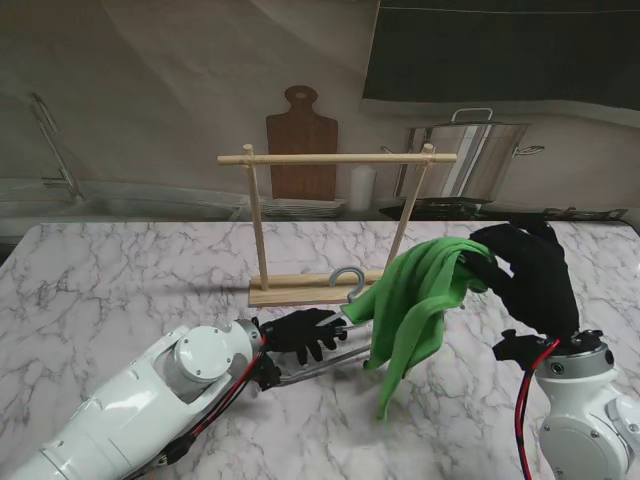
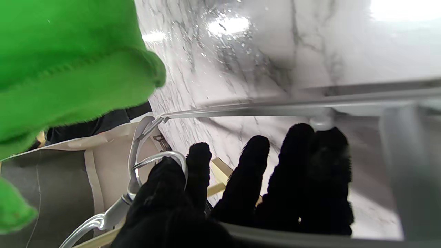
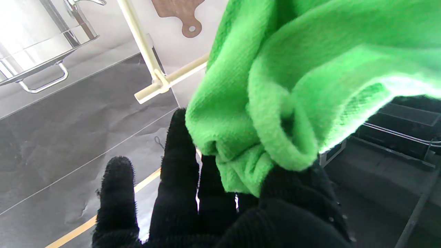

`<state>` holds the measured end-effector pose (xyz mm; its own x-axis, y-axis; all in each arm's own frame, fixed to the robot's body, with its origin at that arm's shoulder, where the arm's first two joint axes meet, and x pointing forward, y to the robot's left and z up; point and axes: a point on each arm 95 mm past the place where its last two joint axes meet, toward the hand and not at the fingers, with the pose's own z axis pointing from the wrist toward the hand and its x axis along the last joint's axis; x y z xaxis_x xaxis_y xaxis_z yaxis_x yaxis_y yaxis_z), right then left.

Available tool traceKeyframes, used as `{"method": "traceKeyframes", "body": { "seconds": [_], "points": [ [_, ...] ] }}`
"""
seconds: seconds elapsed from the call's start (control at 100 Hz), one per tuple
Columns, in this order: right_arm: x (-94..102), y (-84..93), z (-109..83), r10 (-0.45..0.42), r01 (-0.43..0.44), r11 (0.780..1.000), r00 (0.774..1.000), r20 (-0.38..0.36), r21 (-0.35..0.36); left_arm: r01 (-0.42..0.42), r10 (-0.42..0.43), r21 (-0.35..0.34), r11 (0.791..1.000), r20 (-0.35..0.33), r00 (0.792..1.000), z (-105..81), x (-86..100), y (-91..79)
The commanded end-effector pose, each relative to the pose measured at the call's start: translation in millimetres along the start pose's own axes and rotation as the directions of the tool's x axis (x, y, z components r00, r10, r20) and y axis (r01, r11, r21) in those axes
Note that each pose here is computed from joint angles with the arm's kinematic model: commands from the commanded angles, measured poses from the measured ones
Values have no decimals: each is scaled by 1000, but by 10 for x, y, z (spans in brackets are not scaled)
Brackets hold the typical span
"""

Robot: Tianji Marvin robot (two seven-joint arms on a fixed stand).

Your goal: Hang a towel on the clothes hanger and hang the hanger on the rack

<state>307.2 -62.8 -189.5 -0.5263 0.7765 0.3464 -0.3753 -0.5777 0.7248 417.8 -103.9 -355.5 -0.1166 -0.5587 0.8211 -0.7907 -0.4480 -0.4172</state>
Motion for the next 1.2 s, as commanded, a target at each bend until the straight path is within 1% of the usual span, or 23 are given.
{"method": "traceKeyframes", "body": {
  "seconds": [0.0, 0.12, 0.19, 0.36, 0.51, 0.65, 0.77, 0.93, 1.19],
  "points": [
    [-58, -3, 53, -1, 1, 1000, 1000, 5, -17, 1, -3, -39, 999, -32, 999, 50, 136, 34],
    [-173, 8, 130, -6, 6, 999, 1000, 11, -42, -3, 0, -72, 997, -46, 999, 81, 182, 78],
    [-227, 23, 168, 5, -4, 998, 1000, 17, -62, 4, -9, -85, 996, -53, 999, 91, 192, 110],
    [-366, 32, 230, 12, -9, 995, 1000, 27, -104, 45, -53, -111, 993, -72, 996, 78, 192, 187],
    [-497, -10, 251, 29, -22, 992, 999, 46, -127, 73, -85, -137, 988, -87, 993, 35, 197, 226],
    [-572, -60, 278, 43, -35, 989, 998, 55, -144, 77, -94, -179, 981, -90, 991, 23, 194, 271],
    [-619, -85, 311, 63, -54, 985, 997, 54, -164, 99, -119, -206, 973, -88, 989, 15, 184, 308],
    [-691, -131, 312, 62, -53, 985, 997, 48, -166, 136, -160, -225, 965, -91, 983, -13, 177, 330],
    [-818, -240, 295, 39, -29, 986, 997, 61, -163, 189, -222, -280, 941, -88, 971, -75, 153, 385]
  ]
}}
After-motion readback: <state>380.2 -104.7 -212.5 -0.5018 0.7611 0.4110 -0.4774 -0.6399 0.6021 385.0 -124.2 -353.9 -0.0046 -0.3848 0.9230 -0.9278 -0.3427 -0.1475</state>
